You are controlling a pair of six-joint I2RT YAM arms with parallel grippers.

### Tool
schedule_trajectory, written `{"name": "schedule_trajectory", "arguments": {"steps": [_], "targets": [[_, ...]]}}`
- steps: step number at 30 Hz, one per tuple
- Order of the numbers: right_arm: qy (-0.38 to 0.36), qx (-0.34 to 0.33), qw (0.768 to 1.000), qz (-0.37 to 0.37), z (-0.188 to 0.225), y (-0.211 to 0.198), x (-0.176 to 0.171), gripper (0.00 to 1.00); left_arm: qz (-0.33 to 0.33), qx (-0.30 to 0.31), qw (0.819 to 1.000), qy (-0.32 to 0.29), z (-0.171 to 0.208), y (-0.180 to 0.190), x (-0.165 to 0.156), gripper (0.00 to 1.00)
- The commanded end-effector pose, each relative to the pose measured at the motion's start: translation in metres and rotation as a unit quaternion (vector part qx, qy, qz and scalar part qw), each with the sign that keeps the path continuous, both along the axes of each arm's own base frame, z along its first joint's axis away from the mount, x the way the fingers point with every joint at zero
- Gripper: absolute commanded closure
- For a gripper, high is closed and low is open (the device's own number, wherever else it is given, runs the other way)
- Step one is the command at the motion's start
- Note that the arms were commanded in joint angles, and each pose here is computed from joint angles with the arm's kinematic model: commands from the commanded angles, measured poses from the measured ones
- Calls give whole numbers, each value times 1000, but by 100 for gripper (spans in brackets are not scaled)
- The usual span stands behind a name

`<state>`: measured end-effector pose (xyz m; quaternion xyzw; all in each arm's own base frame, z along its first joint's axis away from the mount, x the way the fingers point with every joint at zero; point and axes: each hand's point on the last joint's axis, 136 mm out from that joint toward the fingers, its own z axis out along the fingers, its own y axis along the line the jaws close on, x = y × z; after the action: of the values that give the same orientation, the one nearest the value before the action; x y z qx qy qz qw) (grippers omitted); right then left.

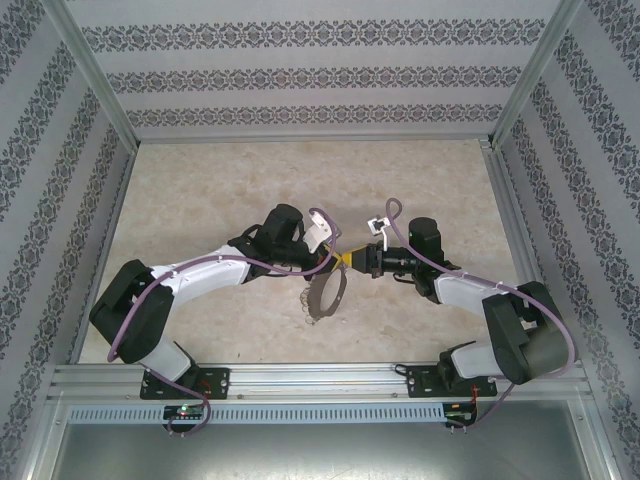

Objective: Put the keys on the keyring

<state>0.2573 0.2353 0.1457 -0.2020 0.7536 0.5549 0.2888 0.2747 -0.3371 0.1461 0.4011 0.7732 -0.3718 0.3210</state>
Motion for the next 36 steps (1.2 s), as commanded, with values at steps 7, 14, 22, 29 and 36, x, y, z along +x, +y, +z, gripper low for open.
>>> {"name": "schedule_trajectory", "arguments": {"steps": [7, 14, 22, 29, 36], "targets": [[-13, 13, 999, 34, 7, 12, -6, 86, -13, -32, 999, -32, 31, -4, 6, 100], [-19, 12, 999, 23, 9, 11, 0, 100, -12, -32, 999, -33, 32, -4, 6, 100], [-41, -9, 999, -9, 24, 3, 17, 100, 48, -31, 996, -67, 48, 18, 34, 85], [-90, -46, 994, 33, 61, 11, 31, 100, 80, -37, 991, -102, 79, 42, 64, 66], [-130, -82, 985, 84, 101, 15, 35, 100, 28, -54, 995, -77, 103, 55, 69, 57]]}}
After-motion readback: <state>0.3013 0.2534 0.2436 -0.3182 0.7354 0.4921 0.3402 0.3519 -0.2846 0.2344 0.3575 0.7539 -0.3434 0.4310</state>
